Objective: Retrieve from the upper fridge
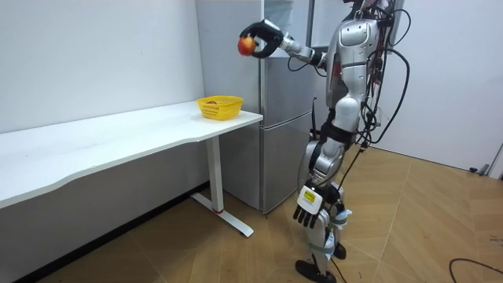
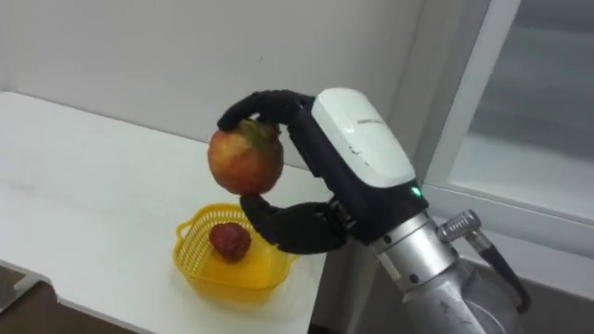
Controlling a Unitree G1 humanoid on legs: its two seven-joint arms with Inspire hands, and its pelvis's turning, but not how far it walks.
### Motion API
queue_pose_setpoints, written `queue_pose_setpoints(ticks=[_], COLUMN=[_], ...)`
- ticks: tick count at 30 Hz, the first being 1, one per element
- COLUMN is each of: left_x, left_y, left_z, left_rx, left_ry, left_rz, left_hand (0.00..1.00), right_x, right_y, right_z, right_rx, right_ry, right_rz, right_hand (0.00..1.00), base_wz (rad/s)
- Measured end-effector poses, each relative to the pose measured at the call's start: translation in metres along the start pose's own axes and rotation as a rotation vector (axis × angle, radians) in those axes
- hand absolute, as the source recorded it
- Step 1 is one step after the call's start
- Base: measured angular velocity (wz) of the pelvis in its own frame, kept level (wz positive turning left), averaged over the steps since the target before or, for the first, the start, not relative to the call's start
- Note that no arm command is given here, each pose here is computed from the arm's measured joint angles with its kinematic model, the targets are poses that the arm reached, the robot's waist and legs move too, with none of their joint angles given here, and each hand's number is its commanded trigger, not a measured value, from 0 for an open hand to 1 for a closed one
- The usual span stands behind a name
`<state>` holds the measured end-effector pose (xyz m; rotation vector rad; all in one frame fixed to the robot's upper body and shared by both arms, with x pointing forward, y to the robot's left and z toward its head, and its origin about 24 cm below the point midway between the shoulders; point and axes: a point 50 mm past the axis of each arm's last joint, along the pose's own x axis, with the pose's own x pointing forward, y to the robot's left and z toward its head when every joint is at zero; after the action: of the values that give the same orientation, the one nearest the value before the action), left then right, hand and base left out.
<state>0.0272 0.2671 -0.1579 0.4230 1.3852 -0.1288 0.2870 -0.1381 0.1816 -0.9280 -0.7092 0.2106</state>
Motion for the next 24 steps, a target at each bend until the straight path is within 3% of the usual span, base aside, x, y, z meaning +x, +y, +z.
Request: queue_pose_setpoints(ticks=[4,15,24], left_x=[0.000,-0.001,-0.004], left_y=[-0.001,0.004,0.016], left_z=[-0.003,-0.003,-0.010], left_rx=[-0.004,0.006,0.017], left_ry=[0.026,0.034,0.050], left_rz=[-0.004,-0.006,0.025], left_hand=[0.00,0.00,0.00], right_x=[-0.008,-0.019,-0.013], right_y=[0.013,0.037,0.036], right_z=[-0.034,-0.069,-0.082], right_rx=[-0.003,-0.003,0.054], right_ry=[0.176,0.344,0.409], right_rz=[0.058,0.172,0.164], right_hand=[1.00,1.00,1.00], base_wz=[0.15,0.07,0.13])
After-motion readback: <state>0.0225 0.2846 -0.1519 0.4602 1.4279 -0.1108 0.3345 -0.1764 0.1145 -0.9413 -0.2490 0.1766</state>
